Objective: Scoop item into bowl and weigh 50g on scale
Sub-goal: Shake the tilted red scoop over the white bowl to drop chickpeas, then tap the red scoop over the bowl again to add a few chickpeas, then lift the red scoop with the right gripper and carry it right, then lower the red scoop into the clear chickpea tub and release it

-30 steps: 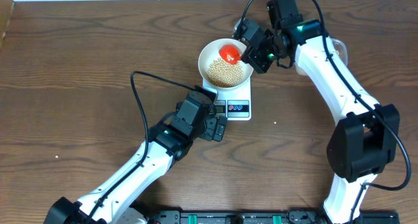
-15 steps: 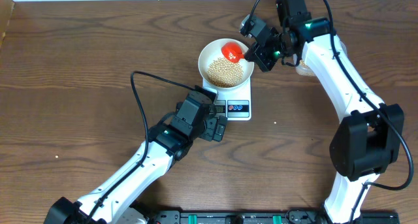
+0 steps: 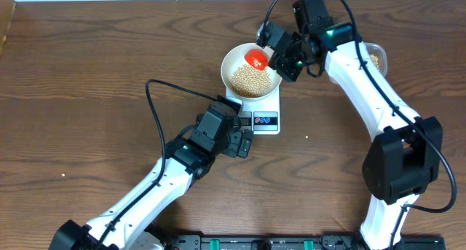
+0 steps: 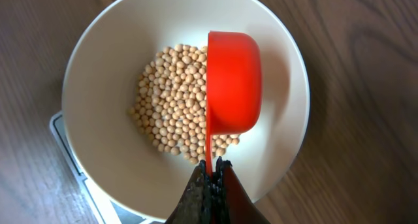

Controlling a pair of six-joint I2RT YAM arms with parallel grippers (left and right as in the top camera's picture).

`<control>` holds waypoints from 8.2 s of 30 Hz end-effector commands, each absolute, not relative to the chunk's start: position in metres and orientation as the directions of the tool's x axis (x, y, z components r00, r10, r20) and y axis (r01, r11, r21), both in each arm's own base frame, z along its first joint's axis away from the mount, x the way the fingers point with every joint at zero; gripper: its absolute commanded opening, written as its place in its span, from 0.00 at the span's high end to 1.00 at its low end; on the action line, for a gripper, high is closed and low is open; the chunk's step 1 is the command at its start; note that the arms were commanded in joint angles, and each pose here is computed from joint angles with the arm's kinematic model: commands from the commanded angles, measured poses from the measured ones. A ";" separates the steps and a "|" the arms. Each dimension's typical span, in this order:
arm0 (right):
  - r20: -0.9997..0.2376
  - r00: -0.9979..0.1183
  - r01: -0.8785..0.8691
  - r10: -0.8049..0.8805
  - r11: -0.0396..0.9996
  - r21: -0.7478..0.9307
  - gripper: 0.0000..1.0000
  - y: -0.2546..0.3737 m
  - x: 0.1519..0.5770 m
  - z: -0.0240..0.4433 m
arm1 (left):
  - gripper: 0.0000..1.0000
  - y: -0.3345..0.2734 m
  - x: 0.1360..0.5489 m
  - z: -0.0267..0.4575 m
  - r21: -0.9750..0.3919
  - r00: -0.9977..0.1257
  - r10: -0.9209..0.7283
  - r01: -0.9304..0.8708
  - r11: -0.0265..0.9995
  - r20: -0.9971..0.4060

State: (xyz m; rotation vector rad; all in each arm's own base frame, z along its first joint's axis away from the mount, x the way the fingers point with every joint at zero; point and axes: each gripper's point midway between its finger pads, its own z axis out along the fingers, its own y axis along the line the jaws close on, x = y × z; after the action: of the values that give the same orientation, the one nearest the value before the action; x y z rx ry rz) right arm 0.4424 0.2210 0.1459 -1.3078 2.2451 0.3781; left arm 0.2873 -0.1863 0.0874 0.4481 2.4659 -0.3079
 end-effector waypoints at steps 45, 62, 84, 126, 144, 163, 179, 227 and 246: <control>-0.704 -0.548 -0.802 -0.452 0.522 0.290 0.99 0.208 0.443 0.198 | 0.01 -0.185 0.287 0.087 -0.113 -0.759 0.248 0.388 0.914 -0.602; -0.676 -0.516 -0.819 -0.526 0.533 0.211 0.99 0.220 0.440 0.188 | 0.01 -0.185 0.287 0.087 -0.113 -0.759 0.248 0.388 0.914 -0.602; -0.508 -0.458 -0.807 -0.730 0.581 -0.106 0.99 0.224 0.441 0.162 | 0.01 -0.185 0.287 0.087 -0.113 -0.759 0.248 0.388 0.914 -0.602; -0.649 -0.448 -0.817 -0.615 0.577 0.018 0.99 0.216 0.442 0.202 | 0.01 -0.185 0.287 0.087 -0.113 -0.759 0.248 0.388 0.914 -0.602; -0.603 -0.352 -0.720 -0.716 0.619 -0.315 0.99 0.206 0.441 0.254 | 0.01 -0.185 0.287 0.087 -0.113 -0.759 0.248 0.388 0.914 -0.602; -0.647 -0.375 -0.720 -0.664 0.648 -0.248 0.99 0.211 0.441 0.257 | 0.01 -0.185 0.287 0.087 -0.113 -0.759 0.248 0.388 0.914 -0.602; -0.788 -0.504 -0.683 -0.354 0.722 0.112 0.99 0.161 0.455 0.282 | 0.01 -0.185 0.287 0.087 -0.113 -0.759 0.248 0.388 0.914 -0.602; -0.461 -0.762 0.138 0.455 0.810 0.570 0.99 -0.057 0.455 0.211 | 0.01 -0.185 0.287 0.087 -0.113 -0.759 0.248 0.388 0.915 -0.602; -0.302 -0.769 0.228 0.563 0.684 0.693 0.99 -0.065 0.425 0.135 | 0.01 -0.185 0.287 0.087 -0.113 -0.759 0.248 0.388 0.915 -0.602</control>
State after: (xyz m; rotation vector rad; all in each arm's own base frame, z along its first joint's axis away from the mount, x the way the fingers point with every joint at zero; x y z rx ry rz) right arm 0.4289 -0.0613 0.1301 0.5856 2.4130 0.8862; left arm 0.2873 -0.1863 0.0874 0.4481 2.4659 -0.3079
